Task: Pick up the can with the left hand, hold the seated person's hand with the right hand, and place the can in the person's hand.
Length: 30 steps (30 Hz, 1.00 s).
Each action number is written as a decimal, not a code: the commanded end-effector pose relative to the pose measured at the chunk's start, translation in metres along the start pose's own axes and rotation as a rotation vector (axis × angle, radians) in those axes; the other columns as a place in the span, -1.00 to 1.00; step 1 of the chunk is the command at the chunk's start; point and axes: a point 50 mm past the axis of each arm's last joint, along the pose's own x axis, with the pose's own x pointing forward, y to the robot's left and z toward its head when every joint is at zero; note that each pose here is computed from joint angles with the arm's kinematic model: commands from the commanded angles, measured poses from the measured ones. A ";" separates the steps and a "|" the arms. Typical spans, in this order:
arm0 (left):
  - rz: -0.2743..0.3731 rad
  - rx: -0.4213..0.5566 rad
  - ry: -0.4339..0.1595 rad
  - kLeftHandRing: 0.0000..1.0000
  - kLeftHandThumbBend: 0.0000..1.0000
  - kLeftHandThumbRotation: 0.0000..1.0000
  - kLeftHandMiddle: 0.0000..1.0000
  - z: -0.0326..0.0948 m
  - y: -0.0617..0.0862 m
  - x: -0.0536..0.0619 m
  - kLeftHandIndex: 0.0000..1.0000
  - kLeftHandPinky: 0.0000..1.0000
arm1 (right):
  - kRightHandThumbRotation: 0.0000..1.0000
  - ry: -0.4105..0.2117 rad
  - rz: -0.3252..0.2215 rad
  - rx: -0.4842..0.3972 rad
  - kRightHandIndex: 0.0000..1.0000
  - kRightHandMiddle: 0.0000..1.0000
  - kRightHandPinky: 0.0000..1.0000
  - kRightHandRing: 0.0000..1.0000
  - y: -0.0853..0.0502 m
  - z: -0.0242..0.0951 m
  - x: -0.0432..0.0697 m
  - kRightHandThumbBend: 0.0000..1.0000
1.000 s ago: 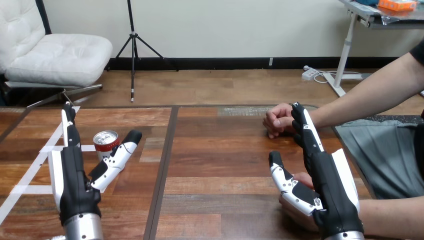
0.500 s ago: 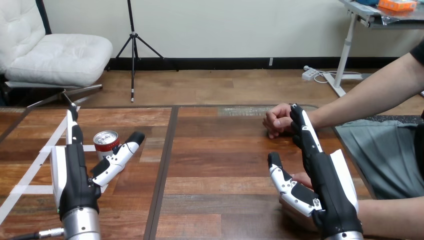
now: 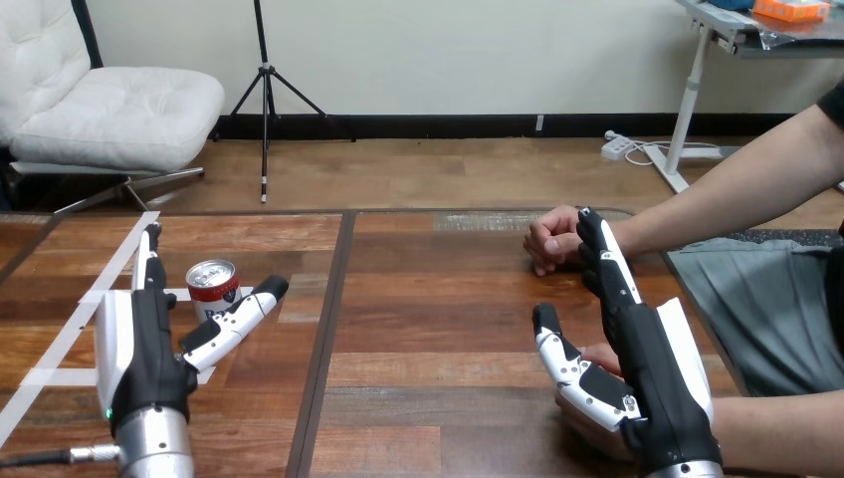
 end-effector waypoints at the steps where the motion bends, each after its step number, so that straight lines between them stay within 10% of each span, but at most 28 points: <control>1: 0.029 0.068 -0.154 0.90 0.77 -0.20 0.93 0.038 0.011 0.017 0.92 0.67 | -0.98 -0.096 -0.020 0.002 1.00 1.00 1.00 1.00 -0.005 0.019 0.009 -0.72; 17: 0.043 0.317 -0.120 0.75 0.65 -0.43 0.80 0.055 0.025 0.024 0.75 0.45 | -0.97 -0.099 -0.016 -0.004 1.00 1.00 1.00 1.00 -0.006 0.019 0.008 -0.72; 30: 0.065 0.322 -0.154 0.65 0.63 -0.74 0.72 0.067 0.034 0.027 0.66 0.33 | -0.95 -0.104 -0.014 -0.008 0.98 1.00 1.00 1.00 -0.007 0.017 0.008 -0.72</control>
